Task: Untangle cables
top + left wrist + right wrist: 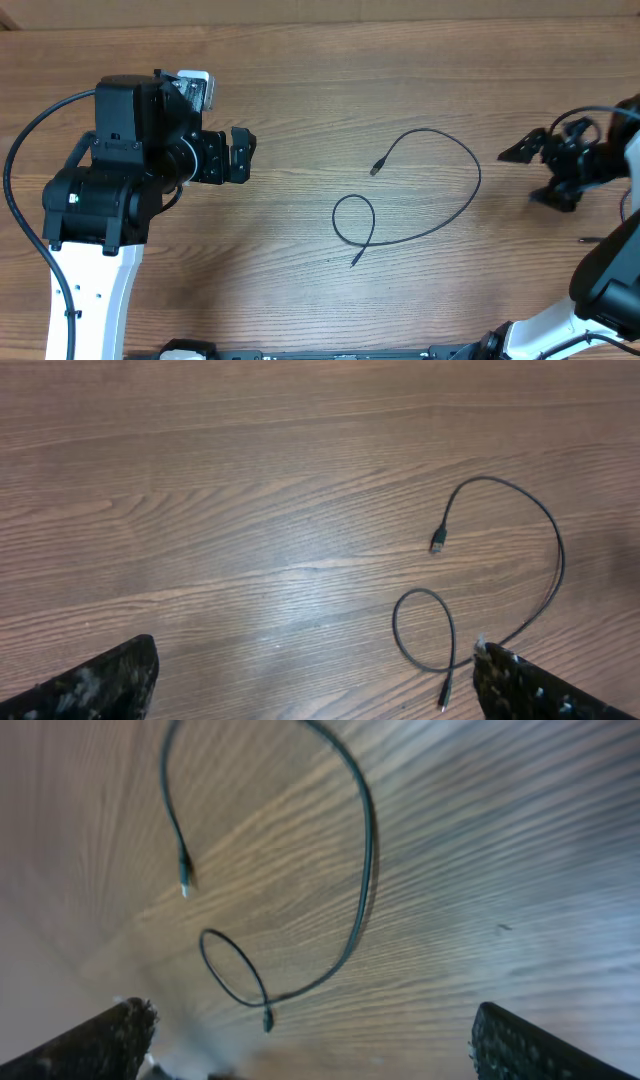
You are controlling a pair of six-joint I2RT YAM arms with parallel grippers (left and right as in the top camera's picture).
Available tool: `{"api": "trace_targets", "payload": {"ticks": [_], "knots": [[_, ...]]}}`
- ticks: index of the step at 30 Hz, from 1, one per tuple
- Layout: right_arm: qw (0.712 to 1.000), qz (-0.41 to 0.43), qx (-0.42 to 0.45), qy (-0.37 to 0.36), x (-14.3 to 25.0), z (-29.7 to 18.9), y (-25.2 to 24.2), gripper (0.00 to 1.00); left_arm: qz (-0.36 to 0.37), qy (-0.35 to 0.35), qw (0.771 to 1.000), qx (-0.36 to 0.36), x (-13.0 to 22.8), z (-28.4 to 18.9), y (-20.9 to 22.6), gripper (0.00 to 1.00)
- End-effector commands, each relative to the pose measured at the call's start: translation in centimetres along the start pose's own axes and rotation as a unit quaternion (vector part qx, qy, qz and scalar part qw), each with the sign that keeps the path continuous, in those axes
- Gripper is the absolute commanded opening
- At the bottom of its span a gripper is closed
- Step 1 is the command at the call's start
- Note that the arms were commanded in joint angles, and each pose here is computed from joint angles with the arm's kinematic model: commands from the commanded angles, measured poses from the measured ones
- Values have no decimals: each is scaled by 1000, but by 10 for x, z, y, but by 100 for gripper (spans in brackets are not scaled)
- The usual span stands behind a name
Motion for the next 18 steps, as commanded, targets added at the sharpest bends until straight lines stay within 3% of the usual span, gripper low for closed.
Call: {"api": "trace_targets", "payload": {"ticks": [1, 18], "knots": [[999, -18, -22, 18, 10, 21, -2, 100, -2, -3, 1000, 0, -2, -1, 0, 100], [995, -71, -74, 17, 31, 112, -28, 100, -2, -3, 1000, 0, -2, -1, -1, 100]]}}
Point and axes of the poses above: each gripper's point midway between its finger pads, its own z axis out along the fingers, its own y axis along the line the jaws close on, x = y × z, the point moved 4 cm from there along -z, back along the fingers, and after that the axes turned 7 degrees about z, right-handed, at the moved point
